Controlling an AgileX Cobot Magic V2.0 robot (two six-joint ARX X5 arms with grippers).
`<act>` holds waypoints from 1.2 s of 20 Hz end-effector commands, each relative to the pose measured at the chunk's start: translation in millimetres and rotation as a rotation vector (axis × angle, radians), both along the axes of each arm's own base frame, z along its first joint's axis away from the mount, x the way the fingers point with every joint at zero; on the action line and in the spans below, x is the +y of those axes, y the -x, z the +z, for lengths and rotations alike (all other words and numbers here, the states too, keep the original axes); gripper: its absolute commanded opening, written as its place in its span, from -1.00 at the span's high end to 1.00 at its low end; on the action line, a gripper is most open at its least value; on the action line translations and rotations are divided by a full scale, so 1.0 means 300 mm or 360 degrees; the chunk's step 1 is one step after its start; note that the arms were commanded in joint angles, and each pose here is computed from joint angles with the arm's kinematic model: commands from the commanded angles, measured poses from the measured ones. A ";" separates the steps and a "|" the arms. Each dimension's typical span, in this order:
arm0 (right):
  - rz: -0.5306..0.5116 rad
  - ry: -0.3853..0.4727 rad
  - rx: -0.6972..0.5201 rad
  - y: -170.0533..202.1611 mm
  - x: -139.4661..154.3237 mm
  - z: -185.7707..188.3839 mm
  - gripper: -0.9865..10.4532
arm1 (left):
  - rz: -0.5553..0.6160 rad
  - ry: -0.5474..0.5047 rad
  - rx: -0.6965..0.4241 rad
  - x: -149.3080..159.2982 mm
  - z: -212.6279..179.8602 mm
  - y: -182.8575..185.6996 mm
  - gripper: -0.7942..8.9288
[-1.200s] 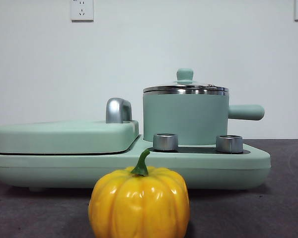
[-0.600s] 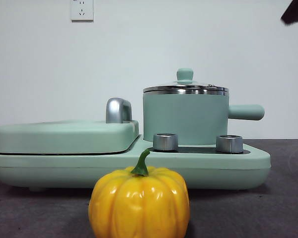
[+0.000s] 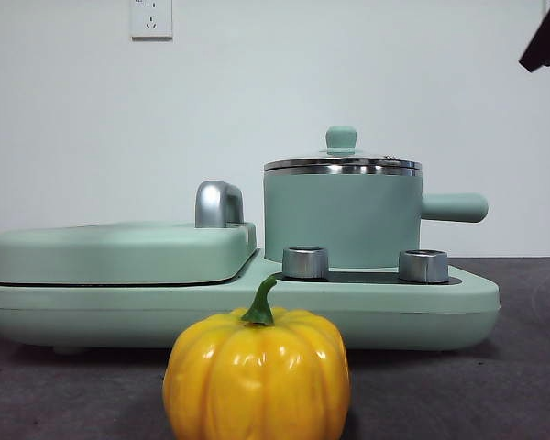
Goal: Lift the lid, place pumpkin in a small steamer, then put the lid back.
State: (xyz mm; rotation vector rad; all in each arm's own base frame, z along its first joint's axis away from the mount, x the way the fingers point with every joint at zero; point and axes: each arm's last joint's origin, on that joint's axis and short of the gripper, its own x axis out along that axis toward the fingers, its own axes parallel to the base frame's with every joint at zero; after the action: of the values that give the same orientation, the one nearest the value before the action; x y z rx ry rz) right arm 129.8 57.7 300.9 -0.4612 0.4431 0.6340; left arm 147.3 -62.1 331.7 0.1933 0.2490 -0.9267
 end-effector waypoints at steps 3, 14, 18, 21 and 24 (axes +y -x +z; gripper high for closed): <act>-0.0044 -0.0145 0.0028 -0.005 0.007 0.023 0.40 | -0.0063 0.0023 -0.0098 -0.043 0.015 -0.052 0.20; -0.0137 -0.0490 0.0057 -0.017 0.016 0.054 0.40 | -0.0083 0.0151 -0.0262 -0.243 -0.051 -0.251 0.20; -0.0118 -0.0525 -0.0002 -0.022 0.017 0.067 0.40 | -0.0097 0.0227 -0.0224 -0.322 -0.101 -0.310 0.20; -0.0113 -0.0541 -0.0040 -0.025 0.018 0.075 0.40 | -0.0095 0.0239 -0.0168 -0.376 -0.125 -0.350 0.20; -0.0110 -0.0545 -0.0049 -0.026 0.018 0.077 0.40 | -0.0089 0.0220 -0.0151 -0.432 -0.129 -0.391 0.20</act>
State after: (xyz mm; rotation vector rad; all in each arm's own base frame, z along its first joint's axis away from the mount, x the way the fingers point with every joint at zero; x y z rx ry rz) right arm 136.6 62.1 318.1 -0.1475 0.3279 0.6166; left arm 260.9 -185.0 285.1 0.1334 0.1192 -0.9805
